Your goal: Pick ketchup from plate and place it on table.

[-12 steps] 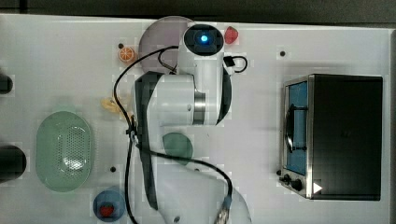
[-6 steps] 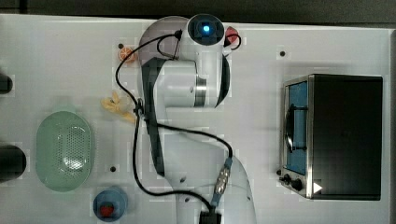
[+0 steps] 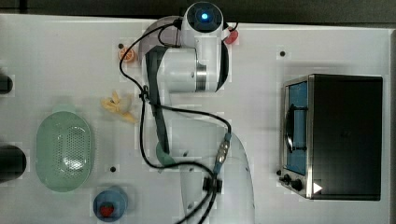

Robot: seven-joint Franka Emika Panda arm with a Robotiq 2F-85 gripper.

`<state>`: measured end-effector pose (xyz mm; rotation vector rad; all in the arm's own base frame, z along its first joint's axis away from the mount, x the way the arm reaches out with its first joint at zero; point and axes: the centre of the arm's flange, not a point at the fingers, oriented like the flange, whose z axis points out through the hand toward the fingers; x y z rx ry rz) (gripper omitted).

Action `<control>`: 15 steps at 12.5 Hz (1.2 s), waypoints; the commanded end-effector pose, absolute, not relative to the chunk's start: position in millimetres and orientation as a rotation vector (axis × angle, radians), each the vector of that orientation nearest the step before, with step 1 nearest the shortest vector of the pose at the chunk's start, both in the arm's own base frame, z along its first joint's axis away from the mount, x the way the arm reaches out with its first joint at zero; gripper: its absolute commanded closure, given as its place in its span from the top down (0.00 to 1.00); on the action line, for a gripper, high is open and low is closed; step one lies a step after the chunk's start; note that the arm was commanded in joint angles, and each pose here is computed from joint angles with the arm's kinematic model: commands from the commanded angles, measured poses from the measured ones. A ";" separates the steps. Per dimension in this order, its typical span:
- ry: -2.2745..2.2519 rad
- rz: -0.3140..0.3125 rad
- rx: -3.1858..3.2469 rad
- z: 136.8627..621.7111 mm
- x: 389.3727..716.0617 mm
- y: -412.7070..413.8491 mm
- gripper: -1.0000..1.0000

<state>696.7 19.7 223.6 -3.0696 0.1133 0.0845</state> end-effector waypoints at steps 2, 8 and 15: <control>-0.020 0.028 -3.074 182.4 709.0 25.1 1.00; -0.051 -0.101 -3.075 154.6 717.6 33.9 1.00; -0.043 -0.115 -3.079 160.6 720.6 31.7 0.60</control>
